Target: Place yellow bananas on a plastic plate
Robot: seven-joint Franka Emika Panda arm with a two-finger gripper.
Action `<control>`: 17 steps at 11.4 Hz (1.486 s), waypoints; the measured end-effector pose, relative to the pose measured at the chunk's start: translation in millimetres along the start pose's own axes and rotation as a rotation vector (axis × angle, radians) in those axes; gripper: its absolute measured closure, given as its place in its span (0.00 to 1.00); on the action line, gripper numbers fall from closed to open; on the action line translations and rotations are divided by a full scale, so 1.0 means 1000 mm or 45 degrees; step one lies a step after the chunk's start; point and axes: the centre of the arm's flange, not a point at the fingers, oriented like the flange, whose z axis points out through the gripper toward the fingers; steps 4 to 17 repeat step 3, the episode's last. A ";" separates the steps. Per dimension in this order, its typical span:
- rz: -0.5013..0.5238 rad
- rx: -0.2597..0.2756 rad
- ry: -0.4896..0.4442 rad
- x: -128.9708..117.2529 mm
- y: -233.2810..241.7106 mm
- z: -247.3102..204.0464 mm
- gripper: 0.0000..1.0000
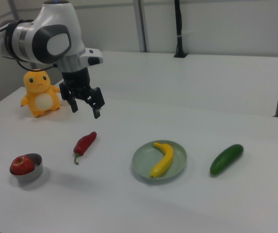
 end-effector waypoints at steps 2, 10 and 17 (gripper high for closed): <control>-0.007 0.001 -0.011 0.003 -0.005 0.007 0.00; -0.009 0.001 -0.014 0.003 -0.005 0.008 0.00; -0.009 0.001 -0.014 0.003 -0.005 0.008 0.00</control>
